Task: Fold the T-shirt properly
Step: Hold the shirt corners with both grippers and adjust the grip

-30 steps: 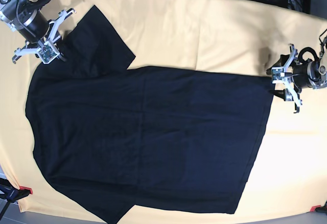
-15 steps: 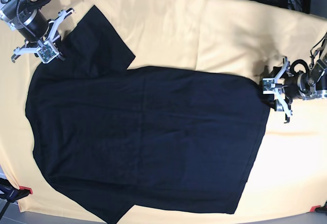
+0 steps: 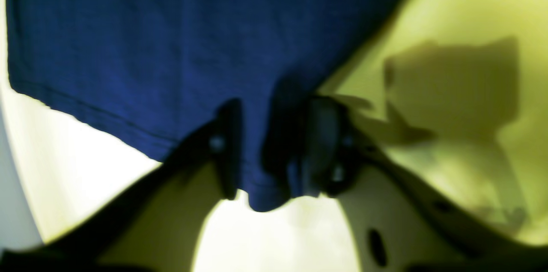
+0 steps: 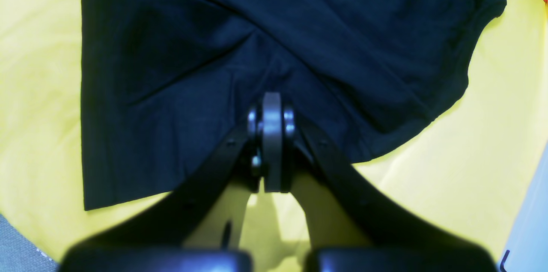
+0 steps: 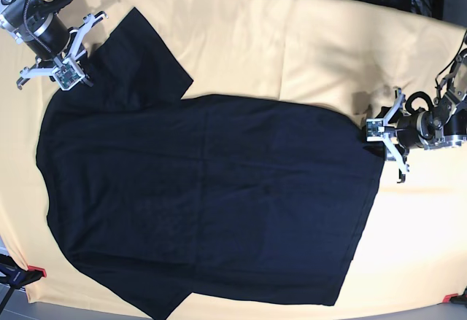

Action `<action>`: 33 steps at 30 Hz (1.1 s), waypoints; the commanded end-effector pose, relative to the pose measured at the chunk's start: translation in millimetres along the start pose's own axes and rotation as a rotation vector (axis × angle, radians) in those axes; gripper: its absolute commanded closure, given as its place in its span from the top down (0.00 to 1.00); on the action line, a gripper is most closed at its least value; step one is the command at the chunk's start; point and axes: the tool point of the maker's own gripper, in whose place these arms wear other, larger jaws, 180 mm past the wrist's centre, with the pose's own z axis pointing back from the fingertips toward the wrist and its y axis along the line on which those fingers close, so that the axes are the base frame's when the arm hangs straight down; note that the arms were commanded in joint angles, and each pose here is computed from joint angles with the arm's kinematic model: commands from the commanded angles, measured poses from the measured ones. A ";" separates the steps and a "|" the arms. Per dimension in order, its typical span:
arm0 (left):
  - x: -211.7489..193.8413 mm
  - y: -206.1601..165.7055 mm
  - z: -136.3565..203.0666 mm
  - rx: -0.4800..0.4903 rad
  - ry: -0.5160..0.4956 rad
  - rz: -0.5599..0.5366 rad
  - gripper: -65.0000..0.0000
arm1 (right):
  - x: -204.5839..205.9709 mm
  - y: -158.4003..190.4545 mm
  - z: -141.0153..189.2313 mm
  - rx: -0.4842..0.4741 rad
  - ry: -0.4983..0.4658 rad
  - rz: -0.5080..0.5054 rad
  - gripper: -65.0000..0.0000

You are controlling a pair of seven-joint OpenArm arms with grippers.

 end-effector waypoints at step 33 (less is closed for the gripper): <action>-4.6 14.4 12.8 0.031 0.014 0.060 0.00 | -46.4 -61.8 -52.5 0.018 0.069 -0.036 0.47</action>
